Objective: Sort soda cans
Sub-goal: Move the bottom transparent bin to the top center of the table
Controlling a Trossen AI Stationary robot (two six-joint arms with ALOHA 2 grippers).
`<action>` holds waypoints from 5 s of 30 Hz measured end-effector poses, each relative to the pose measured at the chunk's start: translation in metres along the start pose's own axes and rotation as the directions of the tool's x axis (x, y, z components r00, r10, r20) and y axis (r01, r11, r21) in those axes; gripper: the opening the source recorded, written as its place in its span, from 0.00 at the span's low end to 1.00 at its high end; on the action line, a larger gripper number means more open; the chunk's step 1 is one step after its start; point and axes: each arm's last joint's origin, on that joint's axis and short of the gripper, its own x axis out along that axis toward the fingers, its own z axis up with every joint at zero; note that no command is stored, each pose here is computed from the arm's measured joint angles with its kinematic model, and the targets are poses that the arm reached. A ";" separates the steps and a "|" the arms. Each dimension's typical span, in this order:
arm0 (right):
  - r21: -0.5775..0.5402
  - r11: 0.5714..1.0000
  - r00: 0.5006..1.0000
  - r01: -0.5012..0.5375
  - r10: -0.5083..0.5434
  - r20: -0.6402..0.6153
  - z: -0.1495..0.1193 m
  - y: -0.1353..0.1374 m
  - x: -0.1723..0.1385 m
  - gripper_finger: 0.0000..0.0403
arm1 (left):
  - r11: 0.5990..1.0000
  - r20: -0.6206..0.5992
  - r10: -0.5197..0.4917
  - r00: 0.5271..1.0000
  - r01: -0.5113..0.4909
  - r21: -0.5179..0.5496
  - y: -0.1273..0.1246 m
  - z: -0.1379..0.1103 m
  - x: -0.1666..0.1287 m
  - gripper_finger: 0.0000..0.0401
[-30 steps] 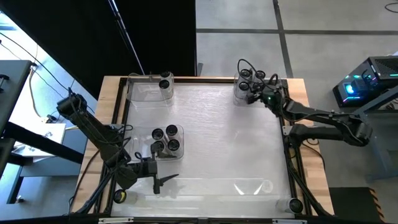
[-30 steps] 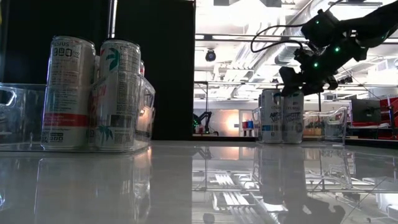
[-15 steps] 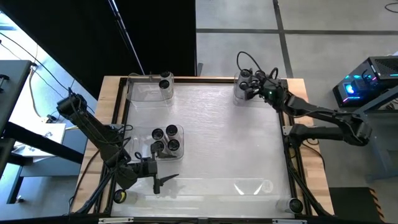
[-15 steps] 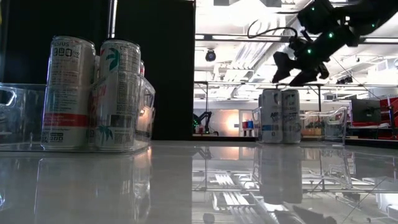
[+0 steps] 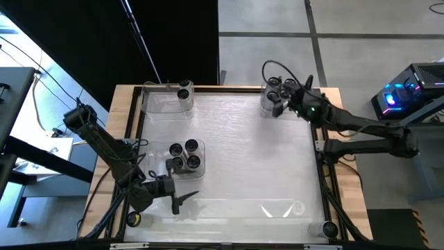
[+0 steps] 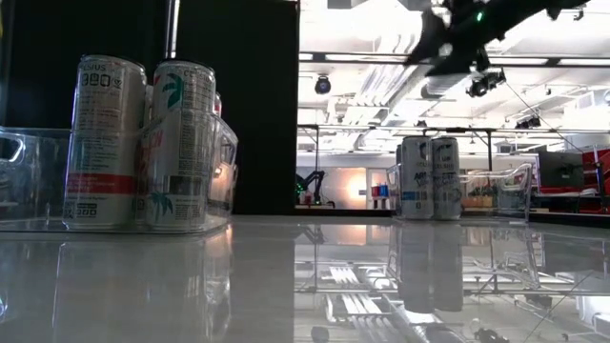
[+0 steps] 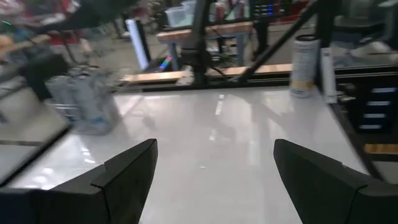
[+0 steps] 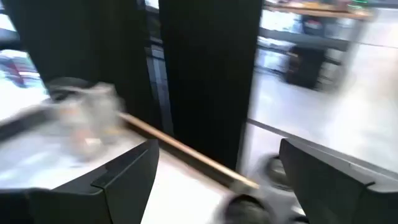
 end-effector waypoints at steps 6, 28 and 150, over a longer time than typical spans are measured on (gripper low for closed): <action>-0.025 0.962 0.962 -0.271 0.272 0.030 -0.003 0.043 -0.027 0.82 | 0.995 0.041 0.087 0.995 -0.089 0.040 -0.002 0.002 -0.008 0.79; -0.178 0.628 0.642 -0.758 0.766 -0.033 -0.119 0.221 -0.020 0.82 | 0.998 0.153 0.039 0.987 -0.031 -0.057 0.031 0.046 -0.056 0.79; -0.175 0.504 0.348 -0.846 0.272 -0.897 -0.065 0.286 0.054 0.01 | 0.998 0.114 0.060 0.992 -0.060 -0.002 0.024 0.033 -0.051 0.78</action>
